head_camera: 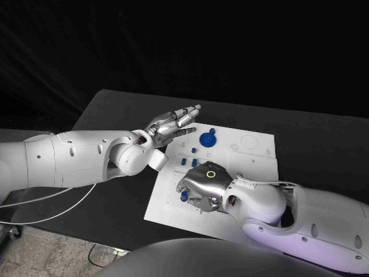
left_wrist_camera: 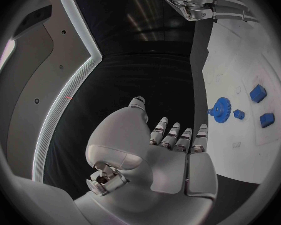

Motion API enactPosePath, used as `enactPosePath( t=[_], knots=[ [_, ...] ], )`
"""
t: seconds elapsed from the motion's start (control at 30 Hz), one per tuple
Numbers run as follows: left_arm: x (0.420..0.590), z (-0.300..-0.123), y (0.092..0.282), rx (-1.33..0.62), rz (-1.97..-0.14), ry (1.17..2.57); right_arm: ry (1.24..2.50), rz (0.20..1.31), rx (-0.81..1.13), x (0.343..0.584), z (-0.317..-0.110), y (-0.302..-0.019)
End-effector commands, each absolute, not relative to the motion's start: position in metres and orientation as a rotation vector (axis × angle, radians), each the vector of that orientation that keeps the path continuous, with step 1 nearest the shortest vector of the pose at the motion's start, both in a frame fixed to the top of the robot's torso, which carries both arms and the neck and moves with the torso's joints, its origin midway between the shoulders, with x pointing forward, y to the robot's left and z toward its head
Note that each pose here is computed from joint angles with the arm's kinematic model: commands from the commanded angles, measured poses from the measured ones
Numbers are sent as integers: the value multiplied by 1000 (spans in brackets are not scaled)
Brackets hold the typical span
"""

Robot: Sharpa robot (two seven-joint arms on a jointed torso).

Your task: Assemble the parts on the task board

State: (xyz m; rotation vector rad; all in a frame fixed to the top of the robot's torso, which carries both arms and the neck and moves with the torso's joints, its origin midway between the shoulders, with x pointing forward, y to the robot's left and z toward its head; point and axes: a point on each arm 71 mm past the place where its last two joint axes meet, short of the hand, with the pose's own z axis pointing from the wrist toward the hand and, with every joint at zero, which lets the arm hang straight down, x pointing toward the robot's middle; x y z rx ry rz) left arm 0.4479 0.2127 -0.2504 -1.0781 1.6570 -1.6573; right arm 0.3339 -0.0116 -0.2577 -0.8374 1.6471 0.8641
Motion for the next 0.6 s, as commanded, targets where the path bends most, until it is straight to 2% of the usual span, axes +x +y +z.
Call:
enactPosePath(
  t=[0.03,0.6],
  knots=[
    [447,-250,211,-1072,-1683,1664,1583,916,-820,332,-253,-11],
    [448,-251,212,-1074,-1677,1668,1575,933,-789,333,-253,-17]
  ],
)
